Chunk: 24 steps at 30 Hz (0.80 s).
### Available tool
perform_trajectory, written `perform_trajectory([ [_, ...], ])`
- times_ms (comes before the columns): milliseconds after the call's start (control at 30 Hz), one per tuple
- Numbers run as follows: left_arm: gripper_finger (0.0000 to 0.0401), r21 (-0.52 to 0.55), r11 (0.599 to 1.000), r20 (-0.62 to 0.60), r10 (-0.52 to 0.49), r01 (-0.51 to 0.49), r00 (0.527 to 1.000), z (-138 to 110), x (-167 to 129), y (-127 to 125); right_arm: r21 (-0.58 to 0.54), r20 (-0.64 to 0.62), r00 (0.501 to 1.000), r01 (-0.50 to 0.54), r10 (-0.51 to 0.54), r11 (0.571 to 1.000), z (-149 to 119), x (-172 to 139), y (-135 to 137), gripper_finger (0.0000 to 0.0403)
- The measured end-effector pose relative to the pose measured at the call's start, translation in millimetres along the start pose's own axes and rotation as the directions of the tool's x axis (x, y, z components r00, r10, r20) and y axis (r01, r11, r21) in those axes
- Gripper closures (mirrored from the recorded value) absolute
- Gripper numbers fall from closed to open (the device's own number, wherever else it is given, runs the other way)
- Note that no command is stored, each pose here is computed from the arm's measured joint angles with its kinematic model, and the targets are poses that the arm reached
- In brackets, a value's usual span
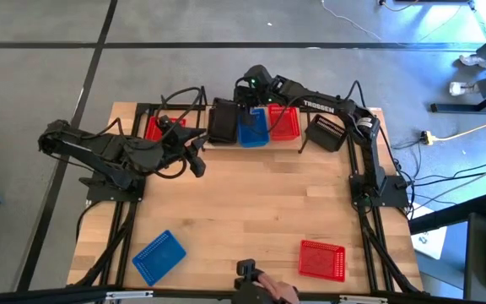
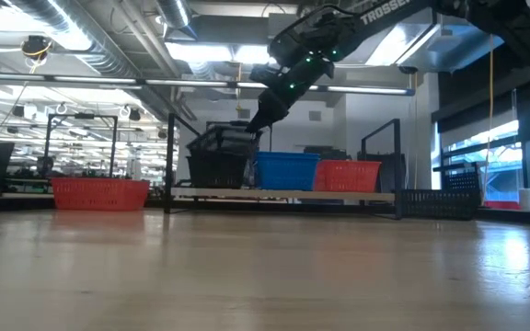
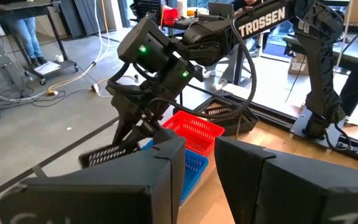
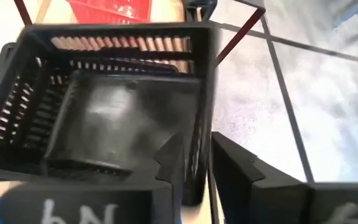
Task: Stack baskets on shelf by color
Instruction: Stack the bottom black bin on top of the black bin on the shelf, then stack the bottom red bin on top of the red bin on the shelf
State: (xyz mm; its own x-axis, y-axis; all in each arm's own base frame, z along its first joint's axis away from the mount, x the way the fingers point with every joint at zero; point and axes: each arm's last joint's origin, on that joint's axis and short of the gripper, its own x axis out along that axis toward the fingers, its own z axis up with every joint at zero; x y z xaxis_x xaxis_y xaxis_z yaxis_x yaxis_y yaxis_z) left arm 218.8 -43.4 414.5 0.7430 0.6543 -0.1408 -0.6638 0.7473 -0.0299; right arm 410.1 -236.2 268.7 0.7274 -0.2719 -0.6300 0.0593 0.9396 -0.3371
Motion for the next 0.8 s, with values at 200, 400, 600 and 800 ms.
perform_trajectory([
  [200,0.0321,0.003,1.000,-0.002,0.001,-0.001,1.000,-0.3,0.0,0.1,-0.023,0.033,0.999,0.020,-0.019,1.000,9.1,-4.2,-0.3,0.0313],
  [400,0.0321,0.023,1.000,-0.014,0.004,-0.004,1.000,-2.2,0.0,0.6,-0.016,0.069,0.997,0.037,-0.036,0.999,29.9,-19.5,-6.4,0.0312],
  [600,0.0321,-0.008,1.000,-0.031,0.010,-0.010,0.999,-5.0,0.0,1.3,-0.008,0.038,0.997,-0.061,0.062,0.998,58.0,-63.6,-14.4,0.0312],
  [800,0.0321,-0.035,0.999,-0.133,0.030,-0.035,0.991,-19.8,-1.2,6.8,0.006,0.072,0.961,-0.269,0.268,0.963,77.8,-115.3,-12.9,0.0312],
])
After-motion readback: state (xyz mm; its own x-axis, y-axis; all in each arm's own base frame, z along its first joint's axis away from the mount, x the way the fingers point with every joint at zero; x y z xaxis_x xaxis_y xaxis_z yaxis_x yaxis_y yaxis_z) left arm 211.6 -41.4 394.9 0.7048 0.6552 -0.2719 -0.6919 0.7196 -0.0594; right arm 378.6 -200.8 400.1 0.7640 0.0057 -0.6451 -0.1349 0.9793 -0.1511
